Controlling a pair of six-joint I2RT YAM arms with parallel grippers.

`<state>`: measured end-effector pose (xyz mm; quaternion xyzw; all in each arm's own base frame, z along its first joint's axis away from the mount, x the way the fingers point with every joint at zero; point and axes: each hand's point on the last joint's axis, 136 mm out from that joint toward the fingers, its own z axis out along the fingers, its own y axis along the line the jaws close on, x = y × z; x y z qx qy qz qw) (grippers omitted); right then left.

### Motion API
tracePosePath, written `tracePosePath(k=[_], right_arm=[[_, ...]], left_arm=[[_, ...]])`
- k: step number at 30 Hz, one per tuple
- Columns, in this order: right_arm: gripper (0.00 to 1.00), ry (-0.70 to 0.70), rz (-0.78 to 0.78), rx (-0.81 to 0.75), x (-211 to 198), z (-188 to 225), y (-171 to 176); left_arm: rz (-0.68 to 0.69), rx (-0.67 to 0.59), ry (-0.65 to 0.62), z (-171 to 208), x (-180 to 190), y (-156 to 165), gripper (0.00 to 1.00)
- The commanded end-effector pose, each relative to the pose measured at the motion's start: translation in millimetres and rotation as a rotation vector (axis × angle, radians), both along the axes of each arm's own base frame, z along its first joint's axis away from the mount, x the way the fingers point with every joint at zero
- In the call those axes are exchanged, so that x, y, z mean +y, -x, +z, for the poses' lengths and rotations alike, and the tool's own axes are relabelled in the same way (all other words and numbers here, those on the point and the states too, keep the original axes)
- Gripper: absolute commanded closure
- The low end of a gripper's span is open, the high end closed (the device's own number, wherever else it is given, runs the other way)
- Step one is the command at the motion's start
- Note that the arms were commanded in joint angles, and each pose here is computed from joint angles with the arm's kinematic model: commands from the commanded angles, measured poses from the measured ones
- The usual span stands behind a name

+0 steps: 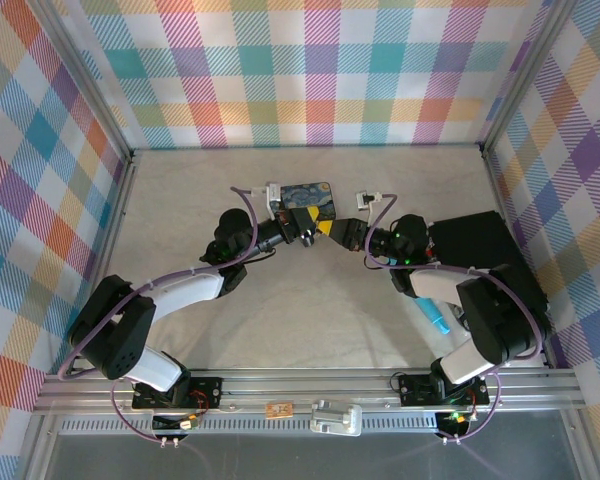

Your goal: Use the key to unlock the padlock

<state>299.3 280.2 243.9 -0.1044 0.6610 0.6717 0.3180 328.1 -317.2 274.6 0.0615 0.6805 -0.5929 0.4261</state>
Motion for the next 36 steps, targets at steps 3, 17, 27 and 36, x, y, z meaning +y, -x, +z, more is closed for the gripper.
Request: tracePosePath(k=[3, 17, 27, 36], right_arm=[[1.00, -0.032, 0.022, -0.035, 6, 10, -1], [1.00, 0.321, -0.114, 0.019, -24, -63, -9], [1.00, 0.700, -0.305, 0.068, -79, -106, -15], [1.00, 0.588, -0.269, 0.042, -73, -94, -4]], left_arm=[[-0.020, -0.033, 0.056, 12, -2, 6, 1.00], [0.301, 0.201, -0.243, -80, 84, -28, 0.30], [0.305, 0.345, -0.536, -170, 61, -38, 0.39], [0.370, 0.382, -0.625, -207, 31, -68, 0.41]])
